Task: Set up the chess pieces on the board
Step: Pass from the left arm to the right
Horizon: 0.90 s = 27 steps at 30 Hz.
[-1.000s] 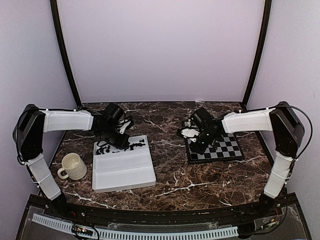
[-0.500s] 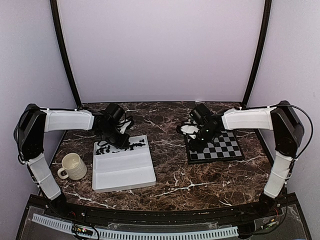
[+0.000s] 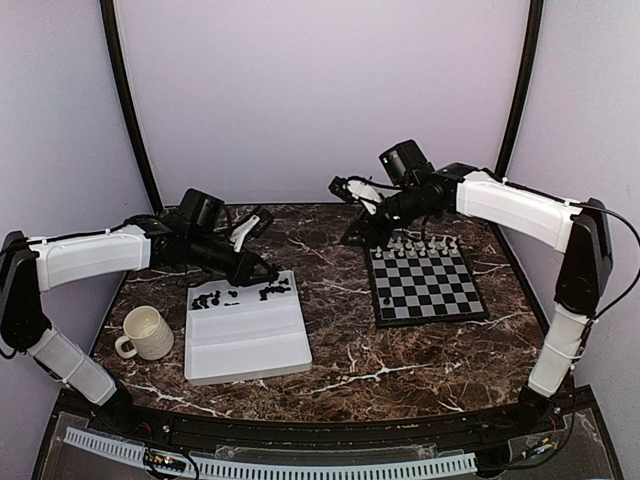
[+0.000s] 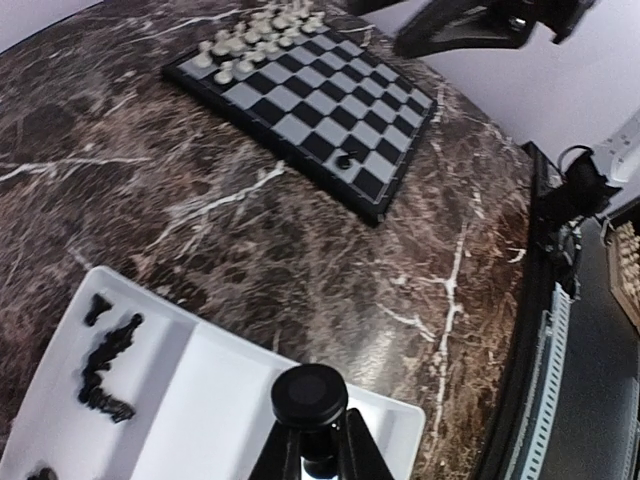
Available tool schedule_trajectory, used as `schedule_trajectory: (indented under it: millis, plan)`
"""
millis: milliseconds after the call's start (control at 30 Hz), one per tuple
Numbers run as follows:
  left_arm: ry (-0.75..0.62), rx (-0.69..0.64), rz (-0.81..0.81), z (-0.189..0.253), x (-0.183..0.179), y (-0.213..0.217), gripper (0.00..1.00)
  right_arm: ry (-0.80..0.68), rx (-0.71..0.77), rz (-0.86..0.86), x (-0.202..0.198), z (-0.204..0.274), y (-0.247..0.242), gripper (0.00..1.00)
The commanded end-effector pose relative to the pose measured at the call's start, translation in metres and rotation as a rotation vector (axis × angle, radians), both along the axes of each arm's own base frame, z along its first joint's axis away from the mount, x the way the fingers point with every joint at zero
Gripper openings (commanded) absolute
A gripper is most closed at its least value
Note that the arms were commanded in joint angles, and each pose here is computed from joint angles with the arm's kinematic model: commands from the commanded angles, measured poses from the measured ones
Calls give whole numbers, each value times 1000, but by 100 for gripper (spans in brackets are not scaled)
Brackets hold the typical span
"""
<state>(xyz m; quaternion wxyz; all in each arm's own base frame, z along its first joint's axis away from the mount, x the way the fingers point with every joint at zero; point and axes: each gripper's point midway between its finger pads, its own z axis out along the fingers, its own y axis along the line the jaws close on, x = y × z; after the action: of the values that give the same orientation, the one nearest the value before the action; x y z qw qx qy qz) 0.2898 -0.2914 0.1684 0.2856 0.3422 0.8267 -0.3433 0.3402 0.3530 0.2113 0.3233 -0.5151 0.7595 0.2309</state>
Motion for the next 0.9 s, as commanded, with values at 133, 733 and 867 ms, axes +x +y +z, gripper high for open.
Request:
schedule_trajectory:
  millis: [133,733,867]
  plan:
    - [-40,-150,-315,19,-59,-38,8,299,212,176,-36,20,67,32]
    - [-104,-122,-323,22,-61,-37,9,617,250,333,-100,-8,95,47]
    - [-114,-131,-324,25,-62,-38,9,632,229,328,-103,-17,99,46]
